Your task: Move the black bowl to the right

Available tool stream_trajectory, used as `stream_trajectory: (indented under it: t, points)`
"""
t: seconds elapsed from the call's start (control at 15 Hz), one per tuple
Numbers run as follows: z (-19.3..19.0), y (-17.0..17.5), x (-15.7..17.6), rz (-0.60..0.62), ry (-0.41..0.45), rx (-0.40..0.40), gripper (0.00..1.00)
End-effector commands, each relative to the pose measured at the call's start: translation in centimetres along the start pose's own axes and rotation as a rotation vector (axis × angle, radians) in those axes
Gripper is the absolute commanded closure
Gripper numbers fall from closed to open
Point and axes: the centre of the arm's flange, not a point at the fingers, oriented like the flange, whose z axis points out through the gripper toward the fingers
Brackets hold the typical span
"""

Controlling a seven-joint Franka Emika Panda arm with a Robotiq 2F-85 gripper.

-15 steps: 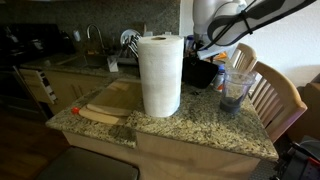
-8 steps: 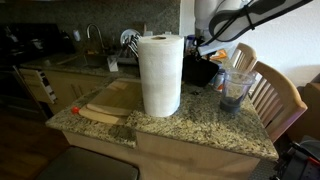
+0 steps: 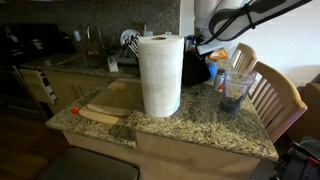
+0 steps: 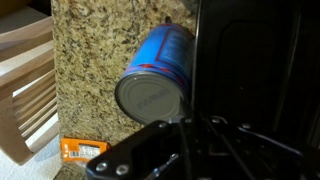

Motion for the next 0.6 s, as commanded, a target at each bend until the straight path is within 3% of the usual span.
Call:
stream_trajectory:
  t: [0.0, 0.2, 0.53]
  points:
    - [0.5, -0.9, -0.3, 0.005, 0.005, -0.020, 0.98]
    - [0.0, -0.7, -0.2, 0.026, 0.014, -0.010, 0.98]
    - [-2.9, 0.6, 0.4, 0.292, 0.090, 0.112, 0.98]
